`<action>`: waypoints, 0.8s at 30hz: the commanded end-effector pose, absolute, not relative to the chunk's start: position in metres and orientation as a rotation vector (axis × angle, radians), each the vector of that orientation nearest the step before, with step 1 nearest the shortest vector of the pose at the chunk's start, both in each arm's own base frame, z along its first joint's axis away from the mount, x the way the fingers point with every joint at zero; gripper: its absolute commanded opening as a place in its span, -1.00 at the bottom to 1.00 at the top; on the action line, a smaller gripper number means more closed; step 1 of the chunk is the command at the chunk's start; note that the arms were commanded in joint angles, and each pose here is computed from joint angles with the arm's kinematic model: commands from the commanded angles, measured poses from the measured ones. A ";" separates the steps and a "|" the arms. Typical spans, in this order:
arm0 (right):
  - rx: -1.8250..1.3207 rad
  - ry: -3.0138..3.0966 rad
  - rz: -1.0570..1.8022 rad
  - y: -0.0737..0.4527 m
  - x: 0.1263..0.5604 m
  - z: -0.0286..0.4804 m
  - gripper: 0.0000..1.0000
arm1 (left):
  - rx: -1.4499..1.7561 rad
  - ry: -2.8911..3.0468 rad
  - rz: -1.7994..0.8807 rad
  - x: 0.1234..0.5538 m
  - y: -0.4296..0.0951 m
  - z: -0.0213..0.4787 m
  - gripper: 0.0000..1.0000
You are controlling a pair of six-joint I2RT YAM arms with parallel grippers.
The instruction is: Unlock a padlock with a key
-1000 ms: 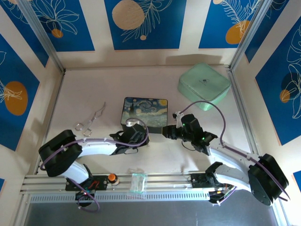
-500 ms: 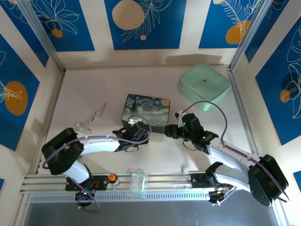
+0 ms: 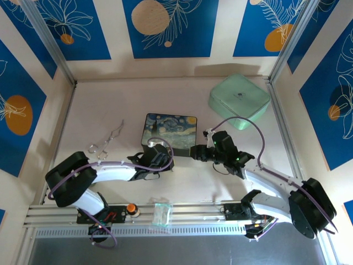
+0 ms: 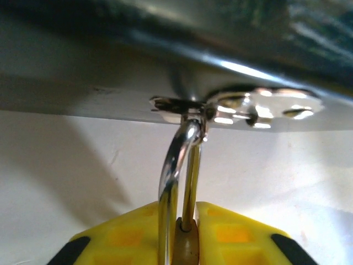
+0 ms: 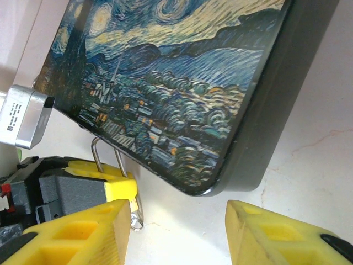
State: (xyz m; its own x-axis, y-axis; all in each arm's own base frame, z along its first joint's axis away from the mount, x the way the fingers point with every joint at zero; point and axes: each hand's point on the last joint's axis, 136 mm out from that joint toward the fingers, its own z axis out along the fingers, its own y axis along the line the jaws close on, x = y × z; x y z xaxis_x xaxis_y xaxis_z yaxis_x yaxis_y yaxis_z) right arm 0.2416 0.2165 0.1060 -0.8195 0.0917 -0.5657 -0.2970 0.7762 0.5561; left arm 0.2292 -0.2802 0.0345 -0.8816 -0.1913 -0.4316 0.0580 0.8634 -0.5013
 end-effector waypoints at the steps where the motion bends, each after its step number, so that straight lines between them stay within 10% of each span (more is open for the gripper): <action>1: -0.166 2.369 0.922 0.223 0.244 0.114 -0.03 | -0.045 2.689 -0.428 0.213 -0.245 0.000 -0.57; 24: -0.131 2.402 0.865 0.213 0.243 0.101 -0.01 | 0.047 2.576 -0.136 0.213 -0.237 0.016 -0.50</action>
State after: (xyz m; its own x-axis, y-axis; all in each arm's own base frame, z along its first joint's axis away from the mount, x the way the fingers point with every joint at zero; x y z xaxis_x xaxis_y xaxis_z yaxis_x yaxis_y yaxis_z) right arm 0.2417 0.2153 0.1004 -0.8296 0.0886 -0.5513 -0.2847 0.7823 0.5541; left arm 0.2174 -0.2523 0.0227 -0.8474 -0.0379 -0.5297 0.0716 0.9802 -0.1847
